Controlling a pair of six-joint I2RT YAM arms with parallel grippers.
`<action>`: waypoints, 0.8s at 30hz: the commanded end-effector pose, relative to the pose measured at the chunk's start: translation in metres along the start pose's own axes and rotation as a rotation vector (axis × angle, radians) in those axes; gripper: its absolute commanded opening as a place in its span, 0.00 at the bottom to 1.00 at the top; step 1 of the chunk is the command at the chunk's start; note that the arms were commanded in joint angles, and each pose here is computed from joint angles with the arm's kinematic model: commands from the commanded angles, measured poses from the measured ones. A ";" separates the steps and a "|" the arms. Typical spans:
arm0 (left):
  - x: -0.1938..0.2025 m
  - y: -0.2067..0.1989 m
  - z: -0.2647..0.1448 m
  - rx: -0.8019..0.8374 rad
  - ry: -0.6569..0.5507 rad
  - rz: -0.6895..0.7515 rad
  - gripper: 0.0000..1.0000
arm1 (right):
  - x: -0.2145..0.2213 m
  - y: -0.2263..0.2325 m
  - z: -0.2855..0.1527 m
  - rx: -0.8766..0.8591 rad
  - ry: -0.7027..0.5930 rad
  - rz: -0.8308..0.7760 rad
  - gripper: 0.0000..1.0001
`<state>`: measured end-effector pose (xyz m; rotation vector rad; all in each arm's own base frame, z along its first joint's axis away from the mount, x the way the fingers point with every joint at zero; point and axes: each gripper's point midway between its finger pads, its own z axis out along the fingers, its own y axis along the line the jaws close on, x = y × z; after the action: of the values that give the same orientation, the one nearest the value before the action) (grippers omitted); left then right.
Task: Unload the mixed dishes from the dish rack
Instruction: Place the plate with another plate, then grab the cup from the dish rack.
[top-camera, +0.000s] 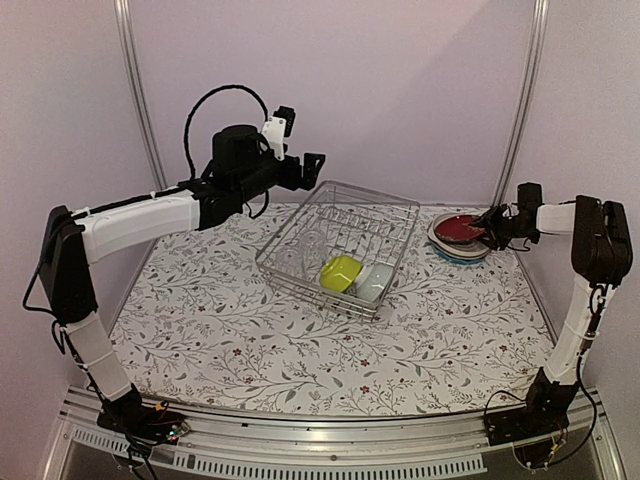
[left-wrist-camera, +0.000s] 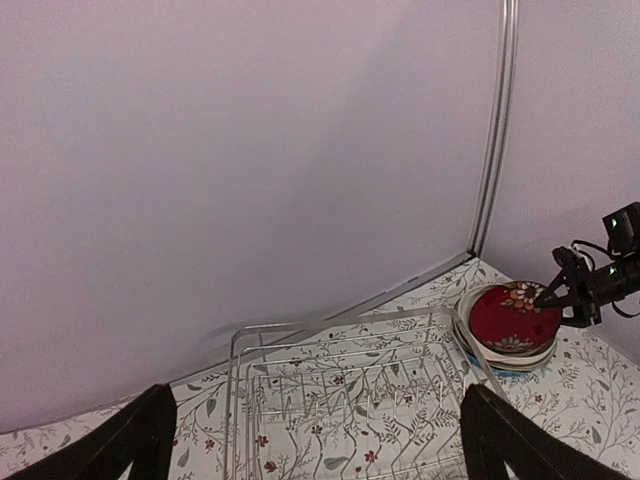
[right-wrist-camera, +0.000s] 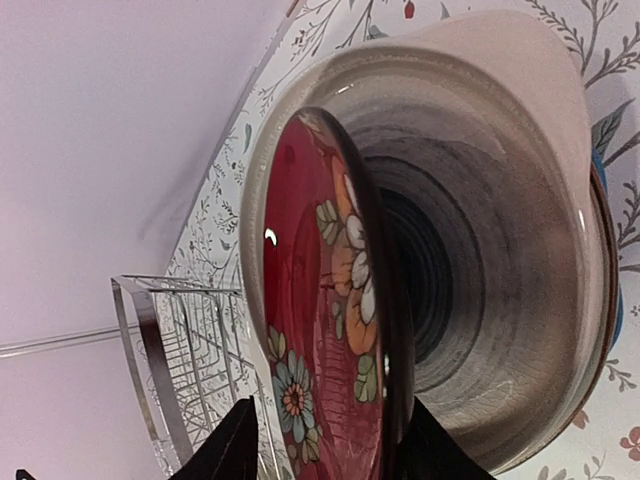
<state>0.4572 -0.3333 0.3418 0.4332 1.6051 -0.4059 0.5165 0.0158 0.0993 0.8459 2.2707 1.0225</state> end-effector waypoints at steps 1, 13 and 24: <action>-0.011 -0.001 -0.003 0.006 -0.018 0.004 1.00 | -0.007 -0.006 -0.013 0.105 -0.023 -0.066 0.48; -0.010 -0.003 -0.001 0.009 -0.018 0.005 1.00 | -0.016 -0.022 -0.035 0.303 -0.057 -0.180 0.51; -0.008 -0.002 -0.002 0.004 -0.013 0.012 1.00 | -0.024 -0.035 -0.028 0.362 -0.049 -0.191 0.48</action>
<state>0.4570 -0.3337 0.3419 0.4358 1.6039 -0.4045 0.4975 -0.0258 0.0919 0.7760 2.4704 0.5523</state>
